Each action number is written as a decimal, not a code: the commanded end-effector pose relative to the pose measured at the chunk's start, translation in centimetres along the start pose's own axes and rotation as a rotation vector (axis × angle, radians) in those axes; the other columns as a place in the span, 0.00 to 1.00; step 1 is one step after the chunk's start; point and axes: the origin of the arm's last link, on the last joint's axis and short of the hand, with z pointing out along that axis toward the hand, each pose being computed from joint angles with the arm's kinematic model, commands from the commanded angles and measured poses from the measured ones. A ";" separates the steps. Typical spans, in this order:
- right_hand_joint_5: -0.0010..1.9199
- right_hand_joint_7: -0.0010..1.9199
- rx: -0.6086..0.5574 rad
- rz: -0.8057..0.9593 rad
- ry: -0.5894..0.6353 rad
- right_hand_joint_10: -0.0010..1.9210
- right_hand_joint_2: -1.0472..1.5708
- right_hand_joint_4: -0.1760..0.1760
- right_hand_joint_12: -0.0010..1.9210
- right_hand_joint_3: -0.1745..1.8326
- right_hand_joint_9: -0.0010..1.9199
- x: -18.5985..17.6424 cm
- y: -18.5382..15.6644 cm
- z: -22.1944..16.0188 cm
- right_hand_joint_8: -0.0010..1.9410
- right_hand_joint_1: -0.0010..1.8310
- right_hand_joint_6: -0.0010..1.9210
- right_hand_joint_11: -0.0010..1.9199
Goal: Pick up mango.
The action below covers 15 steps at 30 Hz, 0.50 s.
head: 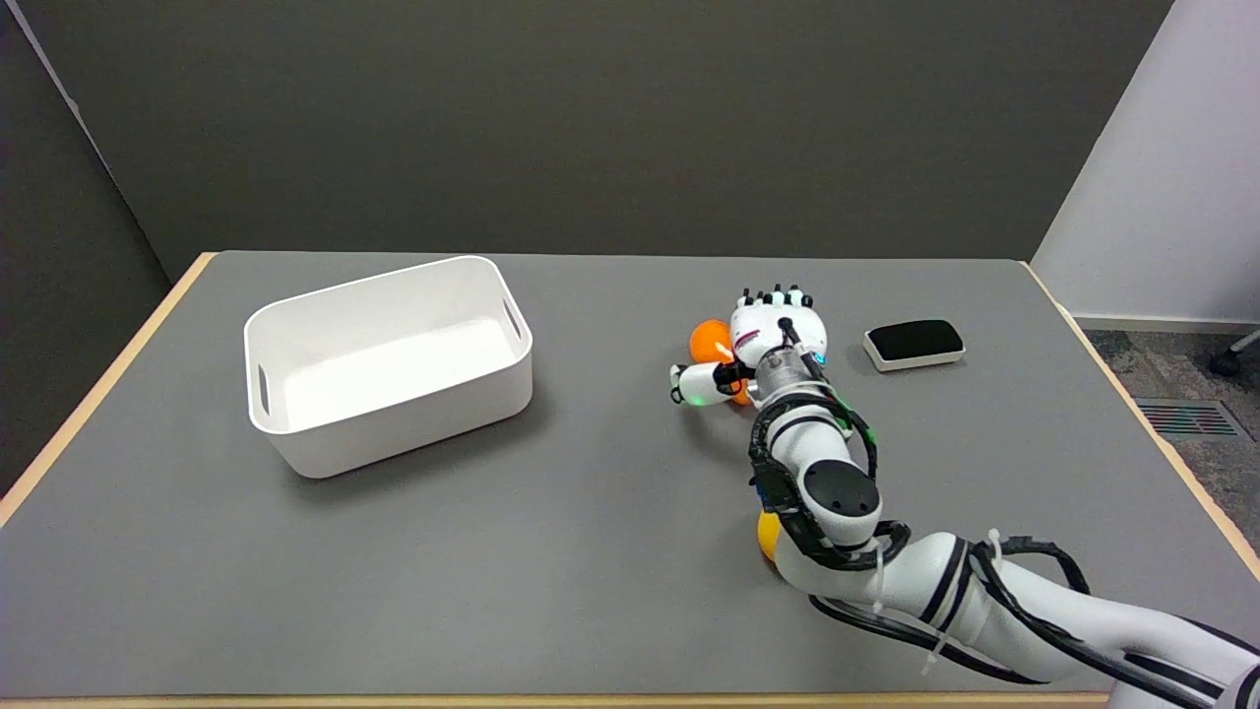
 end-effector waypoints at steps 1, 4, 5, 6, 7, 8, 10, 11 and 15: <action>0.12 0.16 -0.030 0.039 -0.062 0.45 0.64 0.00 0.65 0.45 0.05 -1.7 -0.9 1.5 0.25 0.18 0.30 0.00; 0.13 0.19 -0.017 0.025 -0.049 0.48 0.63 0.00 0.69 0.48 0.09 -1.6 -1.2 1.8 0.29 0.21 0.32 0.03; 0.14 0.21 -0.007 0.009 -0.037 0.51 0.64 0.00 0.71 0.47 0.11 -1.5 -1.3 1.8 0.30 0.24 0.33 0.05; 0.15 0.22 -0.002 -0.001 -0.030 0.53 0.65 0.00 0.73 0.47 0.13 -1.5 -1.4 1.9 0.32 0.26 0.34 0.08; 0.15 0.23 0.005 -0.011 -0.022 0.54 0.65 0.00 0.75 0.47 0.14 -1.4 -1.5 2.0 0.33 0.27 0.35 0.09; 0.16 0.25 0.013 -0.015 -0.019 0.56 0.66 0.00 0.76 0.48 0.16 -1.4 -1.6 2.1 0.34 0.28 0.37 0.11; 0.20 0.33 0.023 -0.024 -0.012 0.63 0.67 0.00 0.88 0.49 0.25 -1.3 -1.8 2.2 0.46 0.35 0.44 0.23; 0.23 0.36 0.037 -0.029 -0.008 0.65 0.68 0.00 0.89 0.50 0.28 -1.3 -2.0 2.3 0.50 0.38 0.51 0.26; 0.32 0.44 0.064 -0.043 0.006 0.69 0.84 0.07 0.91 0.22 0.38 -1.1 -2.3 2.5 0.63 0.59 0.79 0.32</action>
